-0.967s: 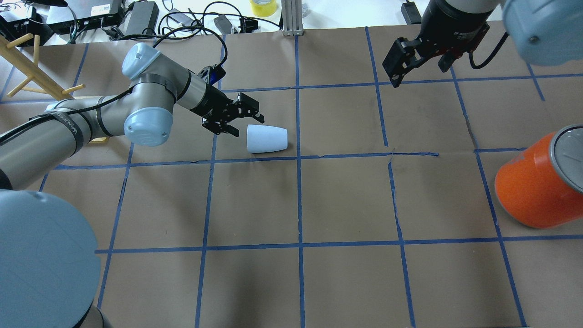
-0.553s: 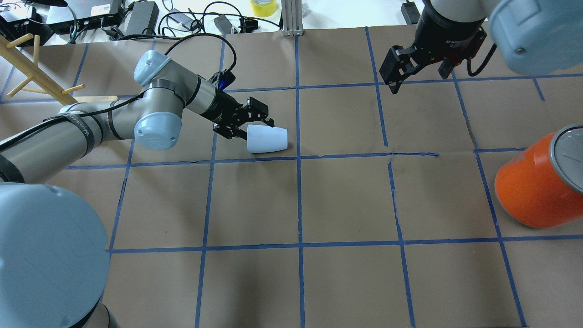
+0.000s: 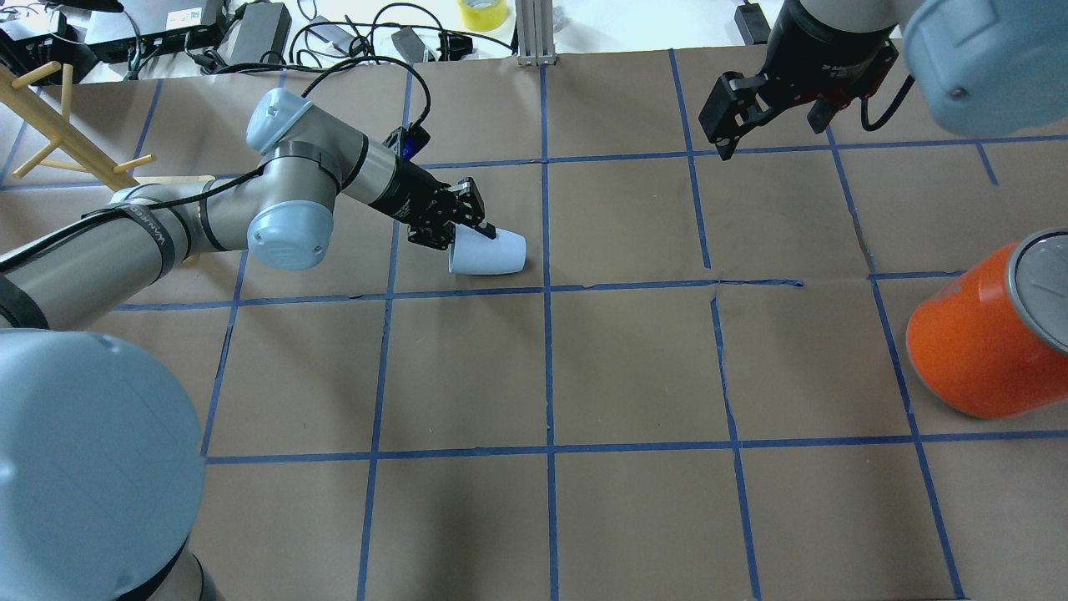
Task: Flip cup
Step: 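Lift the cup with the left gripper and rotate it upright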
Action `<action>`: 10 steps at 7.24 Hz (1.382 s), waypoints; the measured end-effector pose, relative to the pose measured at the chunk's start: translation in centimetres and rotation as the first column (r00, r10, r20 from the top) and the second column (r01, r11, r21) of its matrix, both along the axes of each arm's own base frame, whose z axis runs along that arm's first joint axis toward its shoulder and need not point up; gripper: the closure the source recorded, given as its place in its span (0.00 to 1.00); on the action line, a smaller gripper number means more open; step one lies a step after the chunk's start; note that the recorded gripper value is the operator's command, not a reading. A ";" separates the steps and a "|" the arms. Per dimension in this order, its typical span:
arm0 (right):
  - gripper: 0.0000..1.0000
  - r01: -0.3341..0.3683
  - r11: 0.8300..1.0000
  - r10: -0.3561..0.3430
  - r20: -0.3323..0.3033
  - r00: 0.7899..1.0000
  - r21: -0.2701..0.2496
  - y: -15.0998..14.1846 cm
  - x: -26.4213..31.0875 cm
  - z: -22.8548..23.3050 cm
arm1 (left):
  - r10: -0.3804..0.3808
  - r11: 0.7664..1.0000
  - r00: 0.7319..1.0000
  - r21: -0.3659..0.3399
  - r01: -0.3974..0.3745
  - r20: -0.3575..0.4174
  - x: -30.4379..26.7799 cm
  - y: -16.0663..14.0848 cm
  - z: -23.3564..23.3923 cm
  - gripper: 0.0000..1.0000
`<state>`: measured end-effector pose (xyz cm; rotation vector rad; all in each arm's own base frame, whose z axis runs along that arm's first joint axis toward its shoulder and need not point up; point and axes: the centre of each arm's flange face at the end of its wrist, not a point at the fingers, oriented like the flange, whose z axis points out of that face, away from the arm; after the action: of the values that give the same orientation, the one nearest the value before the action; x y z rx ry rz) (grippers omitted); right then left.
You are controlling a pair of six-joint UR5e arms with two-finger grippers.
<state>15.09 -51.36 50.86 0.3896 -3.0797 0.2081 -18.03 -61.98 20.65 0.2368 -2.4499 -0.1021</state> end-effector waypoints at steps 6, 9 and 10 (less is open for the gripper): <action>0.00 0.018 1.000 -0.019 -0.014 1.000 -0.019 -0.1 -1.1 0.5 | 0.094 0.983 0.904 -0.185 -0.017 0.416 1.6 -4.0 9.4 1.00; 0.00 0.020 1.000 -0.021 -0.014 1.000 -0.021 -0.1 -1.3 0.5 | -0.061 0.933 0.709 -0.212 0.291 0.703 6.6 -6.3 11.5 1.00; 0.00 0.021 1.000 -0.021 -0.014 1.000 -0.021 -0.2 -1.3 0.5 | -0.072 0.932 0.686 -0.195 0.304 0.724 7.8 -6.5 10.1 1.00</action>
<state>13.79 -51.54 51.35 0.3564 -3.0640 0.2357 -10.26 -68.49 30.73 -0.1650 -3.2148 0.3468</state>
